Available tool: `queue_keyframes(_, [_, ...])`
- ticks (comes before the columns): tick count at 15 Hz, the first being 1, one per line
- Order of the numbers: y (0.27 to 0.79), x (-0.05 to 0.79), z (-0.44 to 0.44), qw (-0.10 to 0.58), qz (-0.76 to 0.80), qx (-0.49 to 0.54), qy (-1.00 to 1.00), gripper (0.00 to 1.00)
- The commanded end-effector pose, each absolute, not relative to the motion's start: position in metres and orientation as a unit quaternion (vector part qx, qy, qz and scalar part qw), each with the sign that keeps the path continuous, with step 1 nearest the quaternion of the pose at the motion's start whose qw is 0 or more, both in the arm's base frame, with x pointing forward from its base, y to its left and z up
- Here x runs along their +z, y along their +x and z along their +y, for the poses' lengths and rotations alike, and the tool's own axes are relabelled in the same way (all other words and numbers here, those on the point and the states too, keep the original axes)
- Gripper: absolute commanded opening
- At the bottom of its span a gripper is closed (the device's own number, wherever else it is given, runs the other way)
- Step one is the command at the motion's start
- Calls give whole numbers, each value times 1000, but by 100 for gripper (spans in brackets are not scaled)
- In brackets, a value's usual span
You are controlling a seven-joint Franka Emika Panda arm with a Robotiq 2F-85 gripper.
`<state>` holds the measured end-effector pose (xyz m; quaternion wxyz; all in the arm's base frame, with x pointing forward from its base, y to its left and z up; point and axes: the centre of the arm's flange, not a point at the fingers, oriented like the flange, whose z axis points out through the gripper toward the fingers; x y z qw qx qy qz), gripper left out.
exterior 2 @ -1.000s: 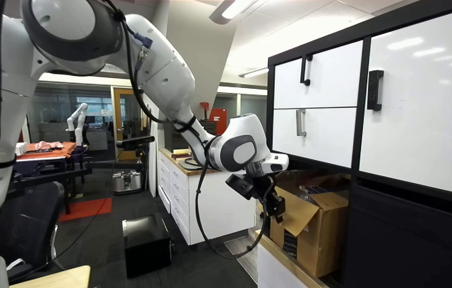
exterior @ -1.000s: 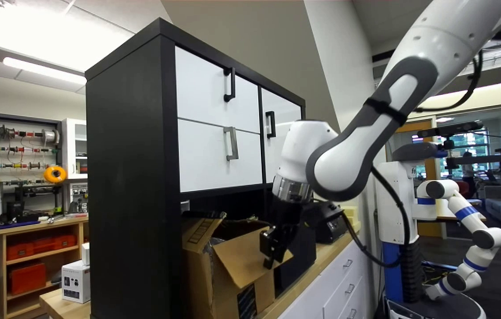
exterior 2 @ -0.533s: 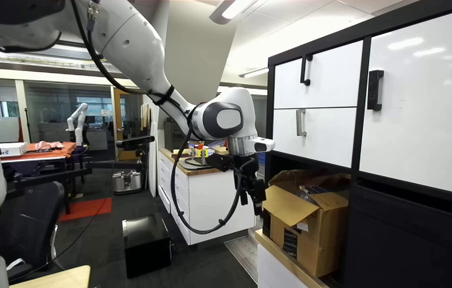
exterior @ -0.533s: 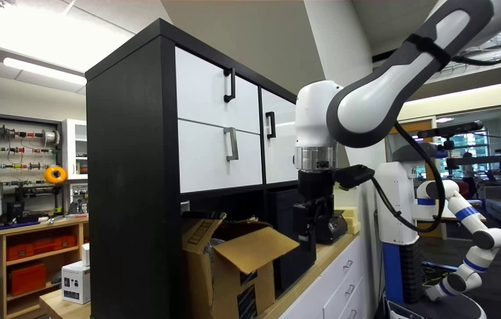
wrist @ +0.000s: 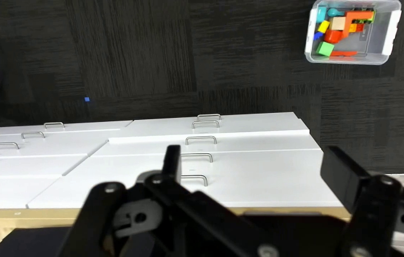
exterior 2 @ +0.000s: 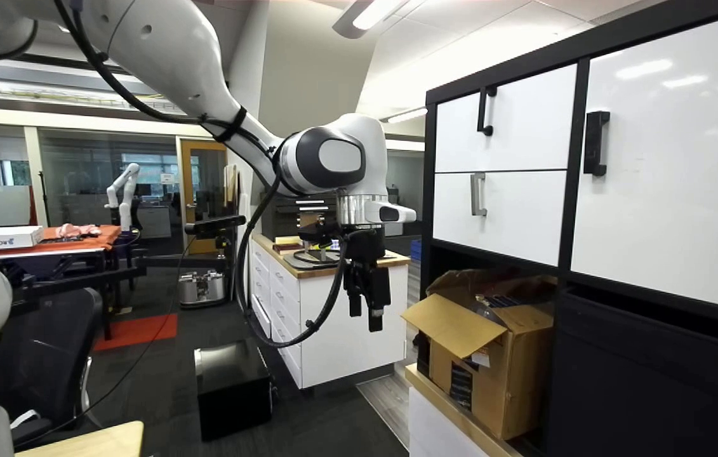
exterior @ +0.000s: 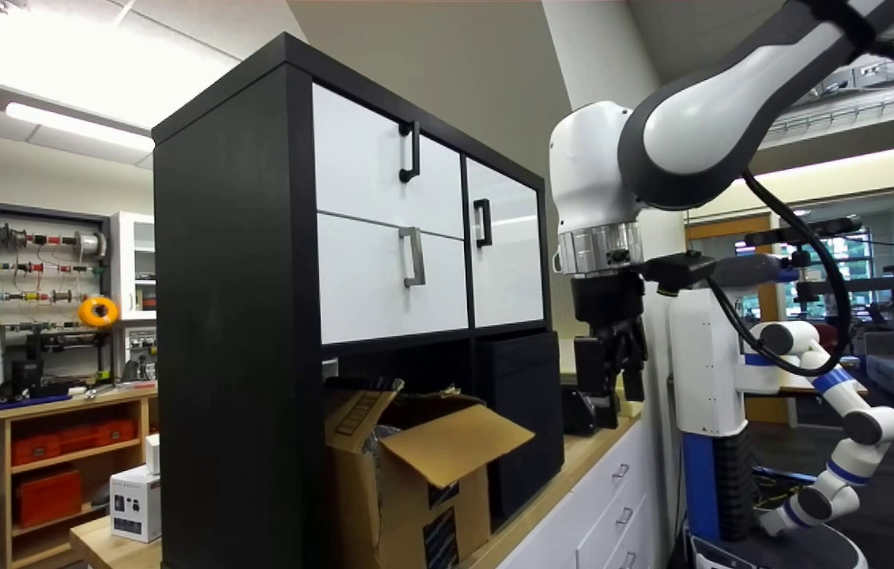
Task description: Push in the brown box
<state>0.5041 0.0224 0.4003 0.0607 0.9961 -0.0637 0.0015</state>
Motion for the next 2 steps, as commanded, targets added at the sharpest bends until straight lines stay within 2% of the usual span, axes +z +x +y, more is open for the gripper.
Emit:
queue_keyframes(1, [501,402,23,61,-65,1,996,100])
queue_keyframes(2, [500,402,23,61,-65,1,996,100])
